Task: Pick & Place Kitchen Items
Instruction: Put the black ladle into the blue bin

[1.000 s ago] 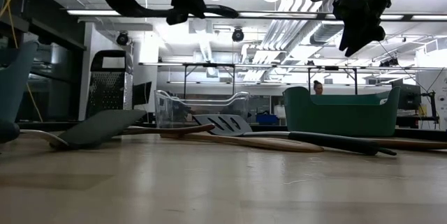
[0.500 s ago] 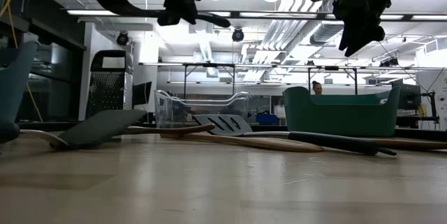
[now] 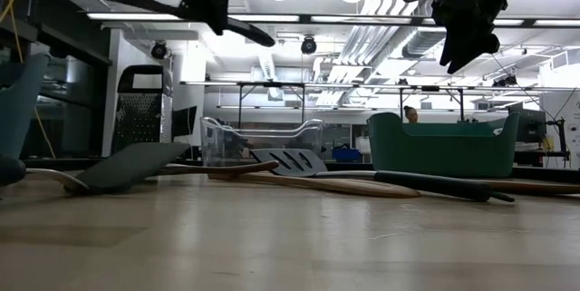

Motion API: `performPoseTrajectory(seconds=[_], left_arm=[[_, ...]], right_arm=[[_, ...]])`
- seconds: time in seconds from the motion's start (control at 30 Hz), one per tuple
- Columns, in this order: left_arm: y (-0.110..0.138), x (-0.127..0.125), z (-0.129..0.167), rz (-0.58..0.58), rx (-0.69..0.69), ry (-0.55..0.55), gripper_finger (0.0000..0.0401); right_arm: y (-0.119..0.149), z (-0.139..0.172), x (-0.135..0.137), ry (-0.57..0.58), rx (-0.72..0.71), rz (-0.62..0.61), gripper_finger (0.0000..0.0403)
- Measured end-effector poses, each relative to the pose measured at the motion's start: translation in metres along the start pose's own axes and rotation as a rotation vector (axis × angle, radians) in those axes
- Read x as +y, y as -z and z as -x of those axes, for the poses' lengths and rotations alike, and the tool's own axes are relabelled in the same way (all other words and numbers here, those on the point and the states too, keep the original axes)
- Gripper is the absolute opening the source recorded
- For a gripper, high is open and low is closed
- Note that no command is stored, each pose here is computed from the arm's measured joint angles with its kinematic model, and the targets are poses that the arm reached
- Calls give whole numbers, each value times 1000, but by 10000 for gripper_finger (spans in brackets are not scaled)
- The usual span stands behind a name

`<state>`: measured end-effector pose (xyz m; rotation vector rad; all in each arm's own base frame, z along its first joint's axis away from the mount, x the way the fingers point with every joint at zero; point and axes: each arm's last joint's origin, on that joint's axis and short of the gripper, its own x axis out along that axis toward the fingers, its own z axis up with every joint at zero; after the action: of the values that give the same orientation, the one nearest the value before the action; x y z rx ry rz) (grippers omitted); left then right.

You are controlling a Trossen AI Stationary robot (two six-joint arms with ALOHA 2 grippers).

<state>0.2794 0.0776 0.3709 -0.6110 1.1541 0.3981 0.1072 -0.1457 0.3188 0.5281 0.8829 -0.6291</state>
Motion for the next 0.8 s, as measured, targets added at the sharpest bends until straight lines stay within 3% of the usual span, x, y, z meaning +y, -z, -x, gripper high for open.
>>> performPoseTrajectory(seconds=[0.27, 0.43, 0.8], left_arm=[[32, -1, 44, 115, -143, -55, 43], [57, 1, 63, 230, -151, -115, 43], [95, -22, 63, 378, -190, -185, 43]], right_arm=[[0, 0, 0, 0, -5, 11, 208], [-1, 0, 0, -1, -12, 25, 208], [-3, 0, 0, -1, -27, 29, 208]])
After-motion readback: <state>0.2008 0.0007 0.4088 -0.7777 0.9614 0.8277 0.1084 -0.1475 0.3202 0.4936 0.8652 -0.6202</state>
